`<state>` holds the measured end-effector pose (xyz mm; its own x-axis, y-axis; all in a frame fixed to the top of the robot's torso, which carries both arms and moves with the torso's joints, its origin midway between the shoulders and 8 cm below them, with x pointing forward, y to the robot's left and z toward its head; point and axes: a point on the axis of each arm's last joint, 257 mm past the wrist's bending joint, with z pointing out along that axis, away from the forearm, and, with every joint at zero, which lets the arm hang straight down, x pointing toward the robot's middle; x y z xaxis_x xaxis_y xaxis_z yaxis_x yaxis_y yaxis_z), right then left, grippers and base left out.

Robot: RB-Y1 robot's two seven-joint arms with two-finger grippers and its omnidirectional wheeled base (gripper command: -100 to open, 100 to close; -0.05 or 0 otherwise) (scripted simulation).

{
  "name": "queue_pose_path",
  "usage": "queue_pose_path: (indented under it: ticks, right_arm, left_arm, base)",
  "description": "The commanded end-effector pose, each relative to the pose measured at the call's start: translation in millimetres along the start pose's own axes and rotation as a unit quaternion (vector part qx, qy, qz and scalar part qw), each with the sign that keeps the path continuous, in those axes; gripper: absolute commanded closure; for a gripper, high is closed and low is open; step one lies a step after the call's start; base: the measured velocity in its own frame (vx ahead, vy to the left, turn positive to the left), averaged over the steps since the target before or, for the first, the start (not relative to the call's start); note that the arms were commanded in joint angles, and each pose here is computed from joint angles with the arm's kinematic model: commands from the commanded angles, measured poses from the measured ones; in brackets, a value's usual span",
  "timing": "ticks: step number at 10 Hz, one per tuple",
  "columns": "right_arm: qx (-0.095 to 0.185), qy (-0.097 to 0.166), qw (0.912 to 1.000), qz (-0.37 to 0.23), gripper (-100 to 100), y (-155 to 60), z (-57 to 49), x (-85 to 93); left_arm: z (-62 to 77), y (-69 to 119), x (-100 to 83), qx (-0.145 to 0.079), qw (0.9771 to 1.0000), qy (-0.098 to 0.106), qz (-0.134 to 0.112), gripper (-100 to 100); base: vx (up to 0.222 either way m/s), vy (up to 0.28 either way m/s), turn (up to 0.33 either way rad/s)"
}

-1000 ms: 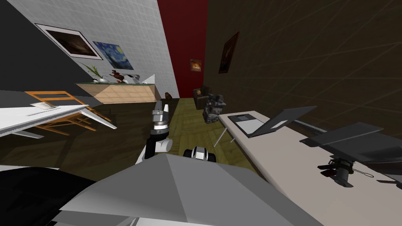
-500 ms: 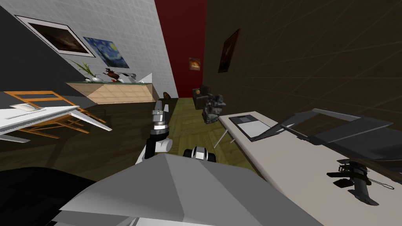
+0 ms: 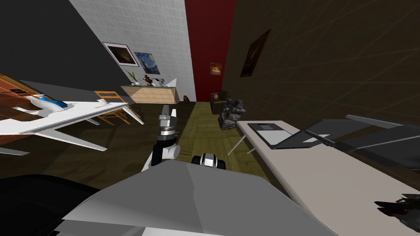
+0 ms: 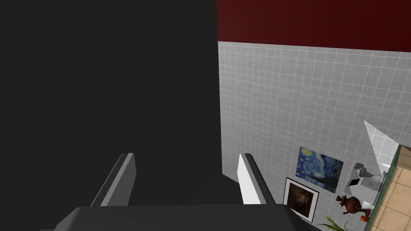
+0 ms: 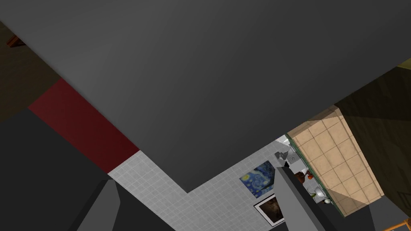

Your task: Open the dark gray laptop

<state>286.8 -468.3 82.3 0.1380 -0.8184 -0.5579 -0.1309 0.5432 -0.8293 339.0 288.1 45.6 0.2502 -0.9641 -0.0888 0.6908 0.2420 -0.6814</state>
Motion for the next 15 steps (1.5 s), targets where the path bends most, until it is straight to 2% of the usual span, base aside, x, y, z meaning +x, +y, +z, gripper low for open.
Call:
queue_pose_path:
  ticks: [1,4,6,7,8,9,10,12,13,14,15]
  right_arm:
    - [0.021,0.031,0.9993,0.002,-100,-20.3,0.1,29.7]
    - [0.046,0.068,0.9966,0.003,-100,-42.0,-7.3,60.5]
    - [0.069,0.102,0.9923,0.003,-100,-61.9,-15.6,88.1]
    - [0.073,0.108,0.9915,0.004,-100,-65.0,-18.7,92.9]
    - [0.085,0.125,0.9885,0.004,-100,-75.3,-24.2,106.9]
    - [0.078,0.116,0.9902,0.004,-100,-69.0,-20.5,99.4]
    - [0.073,0.108,0.9915,0.004,100,-65.0,-18.7,92.9]
    - [0.051,0.075,0.9959,0.004,100,-45.9,-10.6,66.5]
    - [0.047,0.070,0.9964,0.004,100,-43.2,-8.3,62.4]
    - [0.038,0.056,0.9977,0.004,100,-34.9,-6.2,51.0]
    - [0.023,0.034,0.9991,0.003,100,-22.3,-1.3,32.7]
  left_arm:
    - [-0.1,0.0,-0.1,0.000,1.0000,0.000,0.000,0]
    - [-0.1,0.0,-0.1,0.000,1.0000,0.000,0.000,0]
    - [0.0,0.0,0.0,0.000,1.0000,0.000,0.000,0]
    - [0.0,0.0,0.0,0.000,1.0000,0.000,0.000,0]
    - [-0.1,0.0,-0.1,0.000,1.0000,0.000,0.000,0]
    - [-0.1,0.0,-0.1,0.000,1.0000,0.000,0.000,0]
    - [-0.1,0.1,-0.2,0.000,1.0000,0.000,0.000,0]
    - [-0.3,0.1,-0.4,0.000,1.0000,0.000,0.001,0]
    - [-0.3,0.1,-0.4,0.000,1.0000,0.000,0.001,0]
    - [-0.3,0.1,-0.3,0.000,1.0000,0.000,0.001,0]
    - [-0.3,0.1,-0.3,0.000,1.0000,0.000,0.001,0]
  base:
    - [-0.105,0.042,0.268]
    - [-0.135,0.043,0.312]
    - [-0.162,0.072,0.425]
    - [-0.133,0.076,0.209]
    - [-0.126,0.064,0.310]
    - [-0.060,0.026,0.078]
    - [0.046,-0.031,-0.337]
    - [0.175,-0.096,-0.395]
    - [0.142,-0.073,-0.229]
    - [0.123,-0.050,-0.325]
    - [0.148,-0.039,-0.415]
